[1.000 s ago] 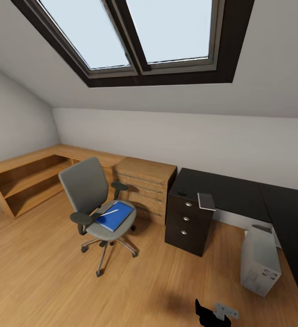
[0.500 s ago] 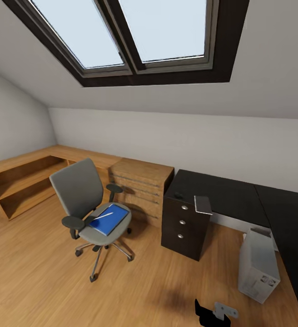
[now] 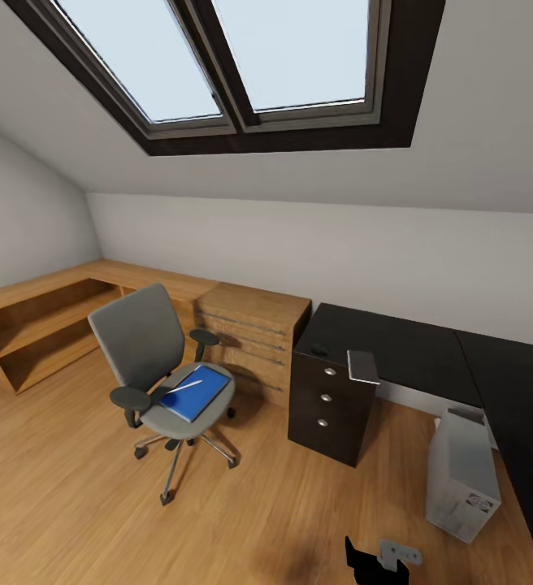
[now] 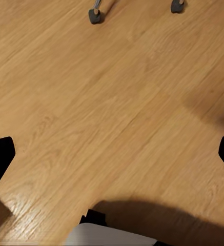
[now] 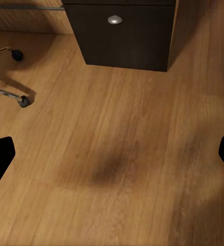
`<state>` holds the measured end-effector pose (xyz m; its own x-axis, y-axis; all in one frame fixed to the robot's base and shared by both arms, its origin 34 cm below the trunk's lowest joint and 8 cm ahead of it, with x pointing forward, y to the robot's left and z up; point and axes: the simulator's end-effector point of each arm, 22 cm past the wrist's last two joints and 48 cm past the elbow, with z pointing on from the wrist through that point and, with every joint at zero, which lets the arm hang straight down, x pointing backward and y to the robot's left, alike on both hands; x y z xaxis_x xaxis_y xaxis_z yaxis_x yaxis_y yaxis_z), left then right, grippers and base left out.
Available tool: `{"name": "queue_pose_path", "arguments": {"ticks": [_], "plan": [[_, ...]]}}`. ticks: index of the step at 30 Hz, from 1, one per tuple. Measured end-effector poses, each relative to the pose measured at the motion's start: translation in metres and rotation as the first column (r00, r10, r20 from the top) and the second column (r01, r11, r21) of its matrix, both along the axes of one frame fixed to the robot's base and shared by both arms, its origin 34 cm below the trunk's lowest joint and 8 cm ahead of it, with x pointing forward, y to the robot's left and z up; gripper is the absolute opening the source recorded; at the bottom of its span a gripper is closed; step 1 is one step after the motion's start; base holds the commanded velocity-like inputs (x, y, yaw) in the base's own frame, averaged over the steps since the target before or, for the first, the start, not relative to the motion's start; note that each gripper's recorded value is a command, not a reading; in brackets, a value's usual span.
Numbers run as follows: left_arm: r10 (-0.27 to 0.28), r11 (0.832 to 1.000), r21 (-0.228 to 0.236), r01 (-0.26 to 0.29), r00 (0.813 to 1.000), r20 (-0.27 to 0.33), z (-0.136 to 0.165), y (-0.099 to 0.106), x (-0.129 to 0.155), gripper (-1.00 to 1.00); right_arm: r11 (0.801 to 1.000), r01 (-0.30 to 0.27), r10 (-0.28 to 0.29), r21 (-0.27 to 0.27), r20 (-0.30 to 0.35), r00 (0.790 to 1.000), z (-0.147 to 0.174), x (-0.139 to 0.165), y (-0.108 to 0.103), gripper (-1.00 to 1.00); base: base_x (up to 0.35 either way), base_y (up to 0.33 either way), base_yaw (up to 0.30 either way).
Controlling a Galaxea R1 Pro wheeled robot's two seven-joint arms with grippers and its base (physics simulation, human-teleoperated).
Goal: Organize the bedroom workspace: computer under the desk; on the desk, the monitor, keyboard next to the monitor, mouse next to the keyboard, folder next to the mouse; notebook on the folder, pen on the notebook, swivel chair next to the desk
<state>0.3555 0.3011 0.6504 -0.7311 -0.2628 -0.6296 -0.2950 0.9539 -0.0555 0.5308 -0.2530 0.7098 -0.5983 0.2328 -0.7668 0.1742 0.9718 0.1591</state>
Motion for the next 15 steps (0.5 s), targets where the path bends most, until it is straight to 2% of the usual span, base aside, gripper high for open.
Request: {"name": "queue_pose_path", "arguments": {"ticks": [15], "plan": [[0.000, 1.000, 0.009, 0.001, 1.000, -0.024, -0.006, 0.002, -0.016, 1.00, 1.000, -0.004, 0.004, -0.003, 0.000, 1.000, 0.000, 0.000, -0.001, 1.00, 0.000, 0.000, 0.000]]}}
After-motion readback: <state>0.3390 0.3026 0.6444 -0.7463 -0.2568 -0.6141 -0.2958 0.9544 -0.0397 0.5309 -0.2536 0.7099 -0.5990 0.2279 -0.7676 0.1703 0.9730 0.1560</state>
